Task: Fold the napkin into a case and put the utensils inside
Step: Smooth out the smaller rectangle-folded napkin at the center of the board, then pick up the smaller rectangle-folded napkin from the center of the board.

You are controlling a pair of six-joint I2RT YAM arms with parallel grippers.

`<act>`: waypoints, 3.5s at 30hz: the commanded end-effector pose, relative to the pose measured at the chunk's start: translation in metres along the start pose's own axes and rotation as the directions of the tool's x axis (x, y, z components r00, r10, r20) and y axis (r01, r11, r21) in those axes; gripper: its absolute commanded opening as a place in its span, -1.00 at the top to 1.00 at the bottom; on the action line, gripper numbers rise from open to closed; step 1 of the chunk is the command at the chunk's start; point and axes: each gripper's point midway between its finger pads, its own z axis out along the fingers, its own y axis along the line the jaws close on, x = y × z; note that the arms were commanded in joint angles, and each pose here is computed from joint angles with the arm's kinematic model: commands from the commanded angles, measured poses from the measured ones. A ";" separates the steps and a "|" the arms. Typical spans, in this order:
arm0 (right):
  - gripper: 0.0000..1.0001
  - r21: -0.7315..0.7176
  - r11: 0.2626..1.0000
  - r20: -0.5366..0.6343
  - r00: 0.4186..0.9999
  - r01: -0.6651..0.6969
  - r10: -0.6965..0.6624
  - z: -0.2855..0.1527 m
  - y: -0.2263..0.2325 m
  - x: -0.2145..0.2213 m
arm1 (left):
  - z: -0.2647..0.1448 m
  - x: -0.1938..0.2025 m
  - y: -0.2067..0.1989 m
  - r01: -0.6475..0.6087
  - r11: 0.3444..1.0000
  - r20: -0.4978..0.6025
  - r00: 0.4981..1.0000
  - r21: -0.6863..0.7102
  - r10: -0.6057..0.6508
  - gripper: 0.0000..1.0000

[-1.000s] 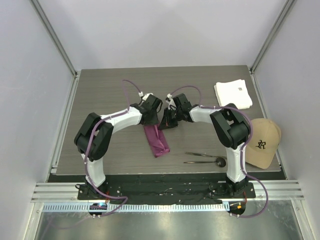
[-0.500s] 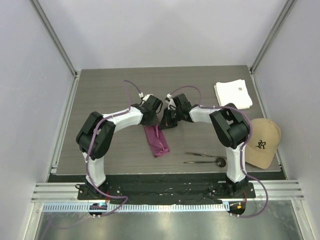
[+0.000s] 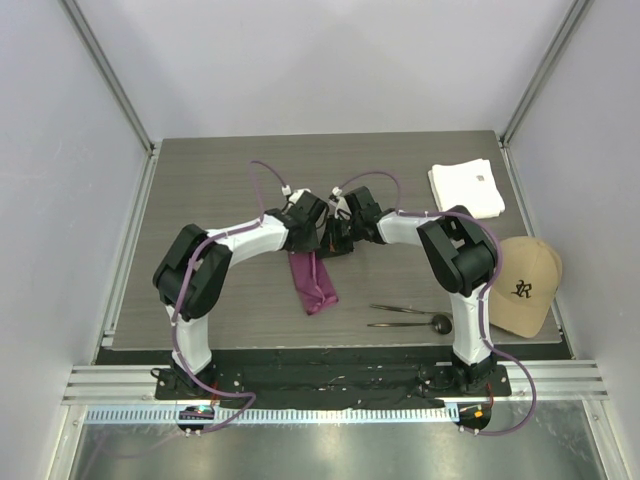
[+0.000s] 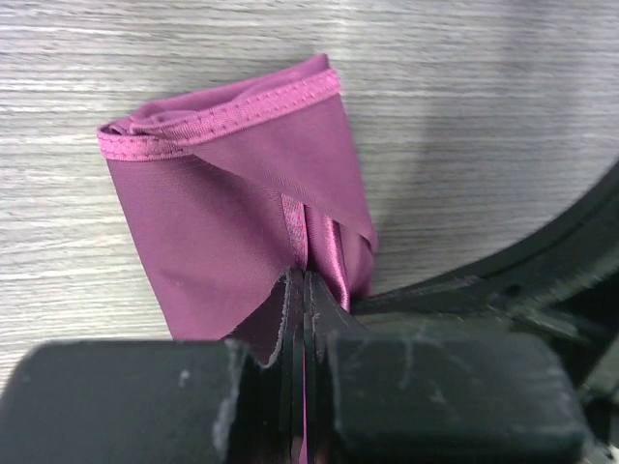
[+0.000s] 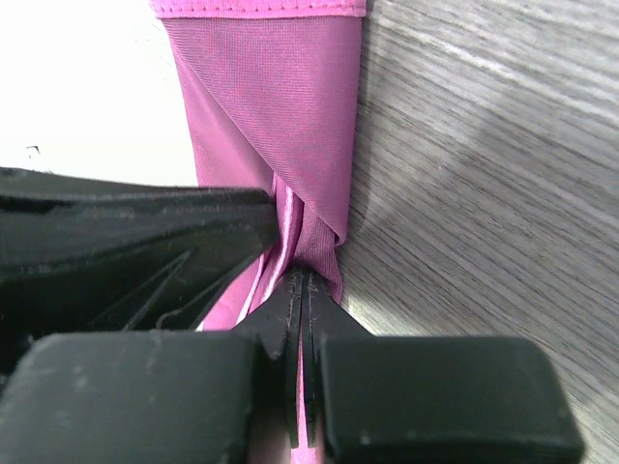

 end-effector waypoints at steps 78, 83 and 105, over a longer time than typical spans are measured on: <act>0.84 0.069 0.994 0.191 0.979 -0.087 0.072 -0.146 -0.033 0.038 | -0.034 0.008 -0.039 -0.372 0.859 -0.009 0.919 -0.351 0.394 -0.65; 0.84 0.059 0.995 0.184 0.981 -0.080 0.067 -0.147 -0.030 0.043 | -0.025 0.017 -0.033 -0.376 0.847 -0.041 0.920 -0.375 0.390 -0.55; 0.87 0.061 0.996 0.194 0.979 -0.072 0.059 -0.153 -0.030 0.050 | -0.005 0.043 -0.020 -0.341 0.872 -0.071 0.938 -0.351 0.338 0.16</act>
